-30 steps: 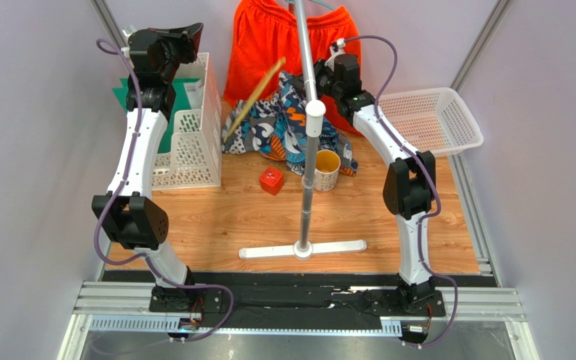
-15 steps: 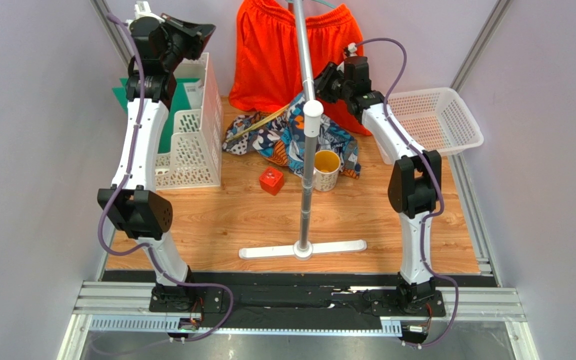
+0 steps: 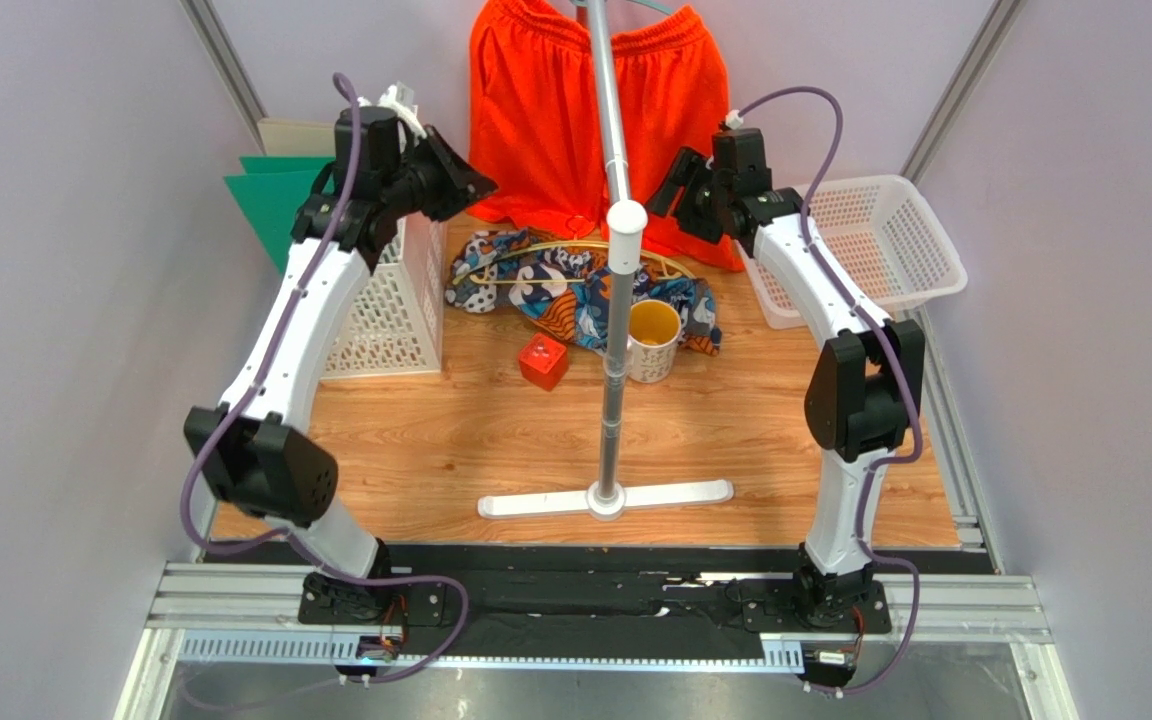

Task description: Remove the shorts from the hanger

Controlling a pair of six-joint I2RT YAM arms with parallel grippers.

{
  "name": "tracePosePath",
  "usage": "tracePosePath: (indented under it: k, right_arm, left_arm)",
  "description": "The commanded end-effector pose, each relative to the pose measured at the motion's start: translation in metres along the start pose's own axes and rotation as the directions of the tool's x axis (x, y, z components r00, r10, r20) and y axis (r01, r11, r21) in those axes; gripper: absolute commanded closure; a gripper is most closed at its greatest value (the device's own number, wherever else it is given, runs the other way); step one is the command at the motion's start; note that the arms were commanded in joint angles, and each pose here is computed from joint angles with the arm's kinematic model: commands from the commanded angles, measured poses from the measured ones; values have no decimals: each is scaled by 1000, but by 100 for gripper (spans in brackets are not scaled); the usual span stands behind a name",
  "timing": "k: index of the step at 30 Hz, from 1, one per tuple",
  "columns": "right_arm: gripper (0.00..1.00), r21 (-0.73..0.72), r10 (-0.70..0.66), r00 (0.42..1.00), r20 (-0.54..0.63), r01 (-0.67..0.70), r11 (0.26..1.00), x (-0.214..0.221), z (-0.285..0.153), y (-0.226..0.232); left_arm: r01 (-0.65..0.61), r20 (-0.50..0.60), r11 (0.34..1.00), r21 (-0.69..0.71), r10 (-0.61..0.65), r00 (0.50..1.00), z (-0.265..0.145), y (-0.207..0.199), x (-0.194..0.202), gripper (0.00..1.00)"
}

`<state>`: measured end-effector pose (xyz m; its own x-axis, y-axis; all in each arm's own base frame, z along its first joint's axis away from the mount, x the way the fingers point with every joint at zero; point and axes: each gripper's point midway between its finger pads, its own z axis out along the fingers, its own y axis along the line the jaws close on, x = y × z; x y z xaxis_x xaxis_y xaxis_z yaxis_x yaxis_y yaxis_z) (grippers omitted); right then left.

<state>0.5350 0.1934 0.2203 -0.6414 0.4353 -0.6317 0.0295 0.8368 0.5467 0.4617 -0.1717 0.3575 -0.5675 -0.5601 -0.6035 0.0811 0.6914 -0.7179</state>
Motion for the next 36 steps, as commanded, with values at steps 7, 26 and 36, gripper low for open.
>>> tracePosePath:
  k: [7,26,36]
  right_arm:
    - [34,116,208,977,39,-211,971,10,-6,-20]
    - [61,272,-218,975,36,200,941,14,84,-66]
    - [67,274,-246,969,-22,242,931,36,98,-82]
  left_arm:
    - [-299,3,952,63,300,954,-126,-8,50,78]
    - [-479,-134,877,-28,472,872,-161,35,101,87]
    - [-475,-156,879,-38,465,872,-161,38,103,90]
